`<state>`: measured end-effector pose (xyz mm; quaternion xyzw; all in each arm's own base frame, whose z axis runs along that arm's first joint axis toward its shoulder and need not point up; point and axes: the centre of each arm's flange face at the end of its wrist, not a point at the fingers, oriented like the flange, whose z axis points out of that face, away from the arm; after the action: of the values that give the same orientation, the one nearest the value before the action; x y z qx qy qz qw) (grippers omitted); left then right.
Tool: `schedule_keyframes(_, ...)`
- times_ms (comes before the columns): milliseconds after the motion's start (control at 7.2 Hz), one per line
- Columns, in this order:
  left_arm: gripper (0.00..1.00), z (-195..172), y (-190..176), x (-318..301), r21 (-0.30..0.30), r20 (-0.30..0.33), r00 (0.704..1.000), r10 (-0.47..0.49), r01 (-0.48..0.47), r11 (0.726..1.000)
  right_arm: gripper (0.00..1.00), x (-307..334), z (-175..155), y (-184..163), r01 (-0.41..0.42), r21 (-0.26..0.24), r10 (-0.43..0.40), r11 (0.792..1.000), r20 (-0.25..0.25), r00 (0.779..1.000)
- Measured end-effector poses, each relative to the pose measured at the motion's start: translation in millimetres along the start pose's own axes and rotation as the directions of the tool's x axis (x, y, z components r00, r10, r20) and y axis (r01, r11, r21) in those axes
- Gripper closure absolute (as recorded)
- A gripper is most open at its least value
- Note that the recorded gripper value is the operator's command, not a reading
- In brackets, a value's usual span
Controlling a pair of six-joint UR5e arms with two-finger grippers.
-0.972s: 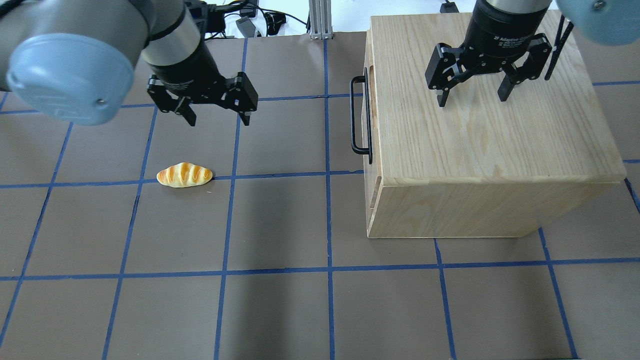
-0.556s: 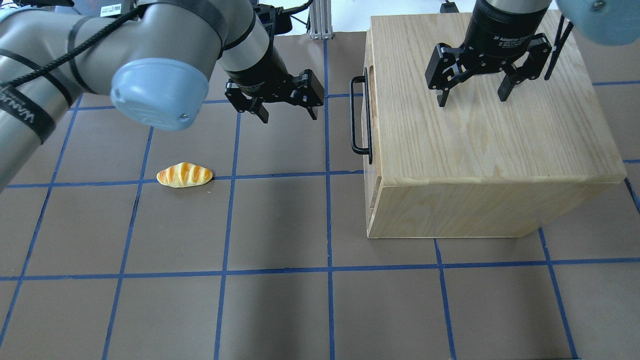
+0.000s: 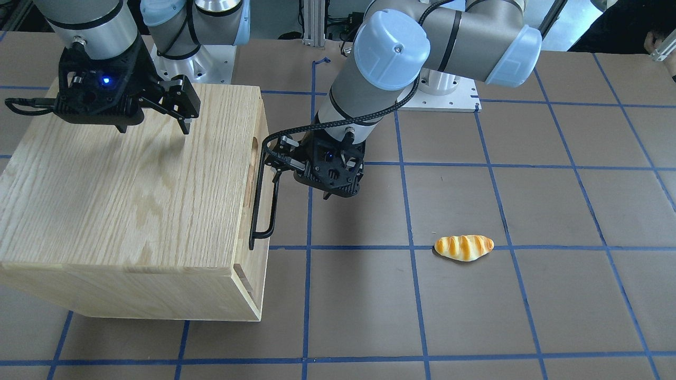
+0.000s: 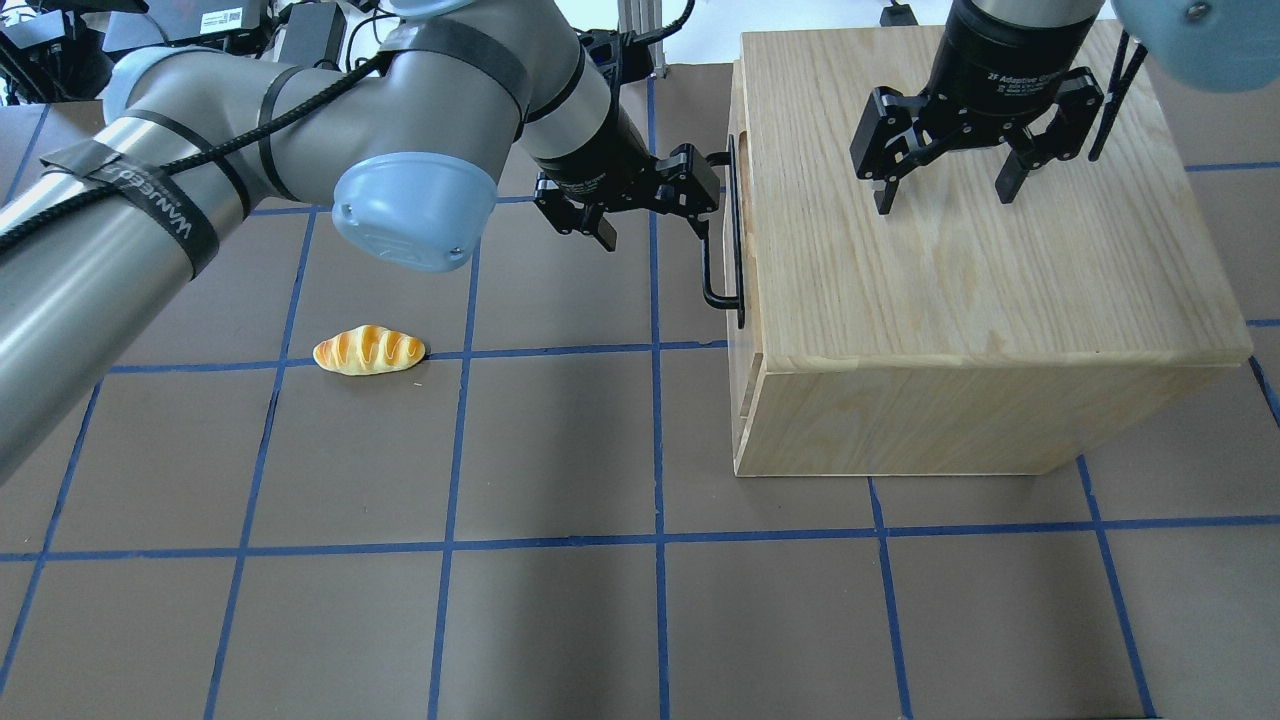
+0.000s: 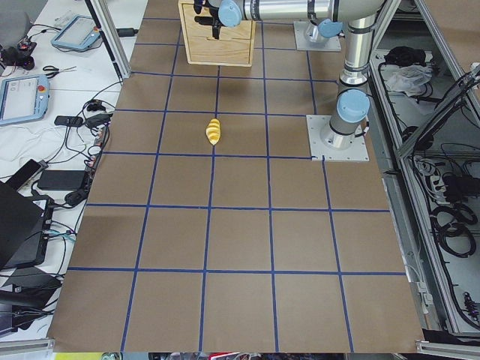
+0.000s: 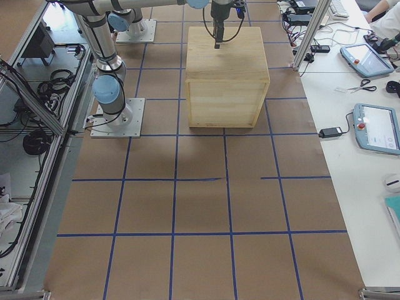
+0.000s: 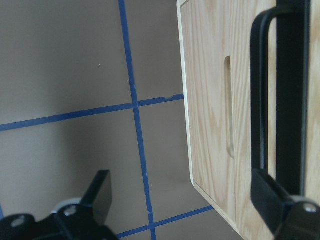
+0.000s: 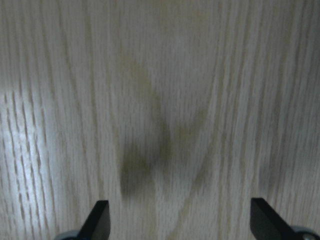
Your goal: Open upper drawer
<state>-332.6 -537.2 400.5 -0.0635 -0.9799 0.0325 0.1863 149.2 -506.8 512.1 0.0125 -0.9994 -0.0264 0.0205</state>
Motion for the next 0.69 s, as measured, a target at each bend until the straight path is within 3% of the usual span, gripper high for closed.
schedule_keyframes(278,0.00,16,-5,2,-0.002,-0.020,1.000,0.019,-0.019,1.000,0.00,0,0,0,0.000,0.000,0.000,1.000,0.000,1.000)
schedule_keyframes(694,0.00,18,-5,-12,-0.009,0.002,1.000,0.030,-0.030,1.000,0.00,0,0,0,0.000,0.001,0.000,1.000,0.000,1.000)
